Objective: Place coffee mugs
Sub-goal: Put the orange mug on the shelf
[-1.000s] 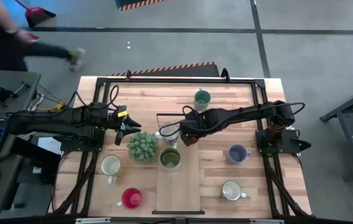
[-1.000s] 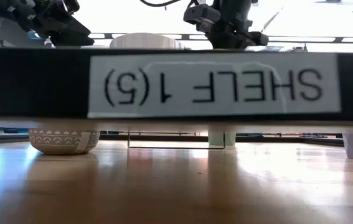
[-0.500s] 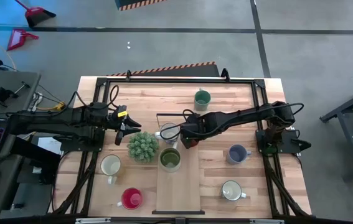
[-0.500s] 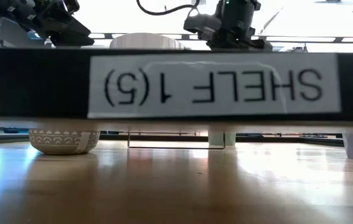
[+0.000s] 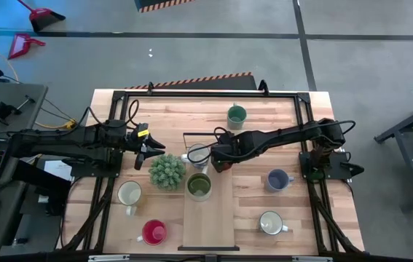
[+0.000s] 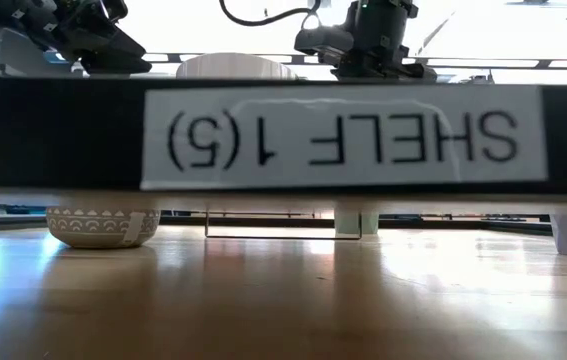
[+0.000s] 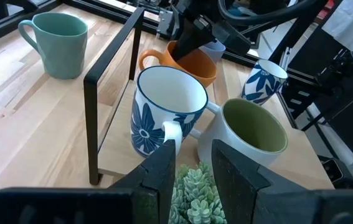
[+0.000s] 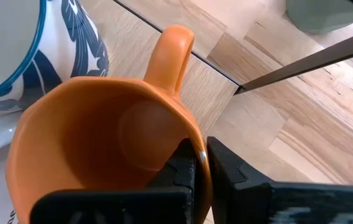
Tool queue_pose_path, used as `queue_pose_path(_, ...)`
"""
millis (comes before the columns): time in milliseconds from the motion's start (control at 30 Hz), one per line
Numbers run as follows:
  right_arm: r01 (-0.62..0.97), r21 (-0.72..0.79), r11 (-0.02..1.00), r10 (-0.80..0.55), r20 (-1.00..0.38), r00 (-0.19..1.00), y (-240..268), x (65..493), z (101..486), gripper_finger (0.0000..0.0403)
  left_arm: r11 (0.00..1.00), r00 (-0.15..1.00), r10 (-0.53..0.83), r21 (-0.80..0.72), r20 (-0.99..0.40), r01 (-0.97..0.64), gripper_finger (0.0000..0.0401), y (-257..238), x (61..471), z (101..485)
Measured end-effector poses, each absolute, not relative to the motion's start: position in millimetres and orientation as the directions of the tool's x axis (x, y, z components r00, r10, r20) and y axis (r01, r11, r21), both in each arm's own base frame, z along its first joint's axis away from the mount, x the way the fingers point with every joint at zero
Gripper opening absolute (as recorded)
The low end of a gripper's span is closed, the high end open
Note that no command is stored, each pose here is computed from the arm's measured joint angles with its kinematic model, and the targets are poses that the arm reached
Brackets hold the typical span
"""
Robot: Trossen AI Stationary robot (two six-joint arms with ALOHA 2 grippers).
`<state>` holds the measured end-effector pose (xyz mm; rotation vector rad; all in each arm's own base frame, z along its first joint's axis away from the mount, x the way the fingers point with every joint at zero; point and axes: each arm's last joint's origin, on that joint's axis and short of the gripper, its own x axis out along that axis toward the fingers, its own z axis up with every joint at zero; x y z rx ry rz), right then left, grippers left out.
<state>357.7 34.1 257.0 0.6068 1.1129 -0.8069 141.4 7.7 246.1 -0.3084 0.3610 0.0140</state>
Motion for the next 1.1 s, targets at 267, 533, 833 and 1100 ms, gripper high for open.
queue_pose_path(267,0.813,0.023,0.582,-0.271,-0.937,0.221,33.7,357.7,257.2,0.0,0.953,0.936,-0.041,-0.294,-0.349,-0.068,0.0093,7.7,141.4,246.1)
queue_pose_path(533,0.809,0.025,0.588,-0.269,-0.937,0.225,33.8,358.0,257.3,0.0016,0.953,0.936,-0.041,-0.294,-0.35,-0.068,0.0093,7.7,141.4,246.1)
queue_pose_path(833,0.811,0.047,0.583,-0.274,-0.929,0.25,33.8,359.7,259.1,0.0072,0.953,0.936,-0.041,-0.295,-0.35,-0.068,0.0093,7.6,141.4,246.1)
queue_pose_path(1100,0.811,0.047,0.583,-0.273,-0.929,0.249,33.6,359.5,259.3,0.0076,0.953,0.936,-0.041,-0.295,-0.35,-0.068,0.0093,7.7,141.4,246.1)
